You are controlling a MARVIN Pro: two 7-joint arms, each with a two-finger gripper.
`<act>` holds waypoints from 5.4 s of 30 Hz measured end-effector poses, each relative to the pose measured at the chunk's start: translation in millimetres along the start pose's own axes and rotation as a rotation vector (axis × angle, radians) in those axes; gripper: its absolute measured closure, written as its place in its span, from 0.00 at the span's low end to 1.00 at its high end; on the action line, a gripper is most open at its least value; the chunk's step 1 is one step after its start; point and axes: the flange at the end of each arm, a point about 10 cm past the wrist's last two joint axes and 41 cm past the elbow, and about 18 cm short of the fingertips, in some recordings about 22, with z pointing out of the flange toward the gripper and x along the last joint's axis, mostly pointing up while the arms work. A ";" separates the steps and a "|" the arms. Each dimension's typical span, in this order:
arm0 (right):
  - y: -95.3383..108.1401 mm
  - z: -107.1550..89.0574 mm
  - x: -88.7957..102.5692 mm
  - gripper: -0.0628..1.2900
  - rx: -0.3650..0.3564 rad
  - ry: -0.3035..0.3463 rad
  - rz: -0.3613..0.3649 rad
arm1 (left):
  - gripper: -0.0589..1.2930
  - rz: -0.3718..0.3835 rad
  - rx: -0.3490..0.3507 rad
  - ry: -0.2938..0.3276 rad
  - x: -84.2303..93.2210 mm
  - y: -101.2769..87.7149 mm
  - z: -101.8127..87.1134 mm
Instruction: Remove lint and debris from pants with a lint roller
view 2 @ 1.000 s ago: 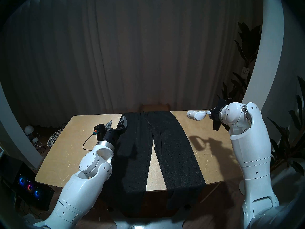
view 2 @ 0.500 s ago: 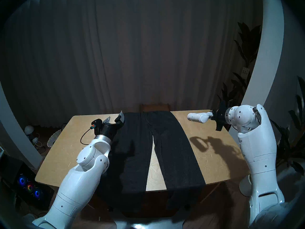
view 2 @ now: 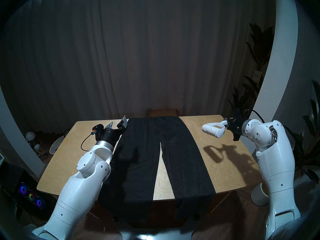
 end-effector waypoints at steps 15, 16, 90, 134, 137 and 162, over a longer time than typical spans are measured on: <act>57.7 21.4 7.6 0.89 0.074 0.084 0.068 | 0.06 0.003 -0.033 -0.017 -5.5 5.4 -1.6; 59.9 22.8 7.8 0.89 0.078 0.086 0.071 | 0.06 0.003 -0.033 -0.017 -5.8 5.8 -1.6; 113.3 58.1 14.6 0.34 -0.128 0.115 -0.007 | 0.06 -0.077 0.184 0.064 -1.3 -26.6 -22.6; -38.2 6.3 -51.5 0.07 -0.068 0.006 -0.682 | 0.06 0.355 0.121 0.011 58.9 -120.7 -45.6; -41.4 13.1 -62.2 0.07 -0.075 -0.014 -0.745 | 0.06 0.393 0.111 0.001 65.2 -122.9 -44.6; -54.4 71.2 -103.8 0.07 -0.022 -0.113 -1.138 | 0.06 0.353 -0.071 -0.015 106.1 -105.5 -42.3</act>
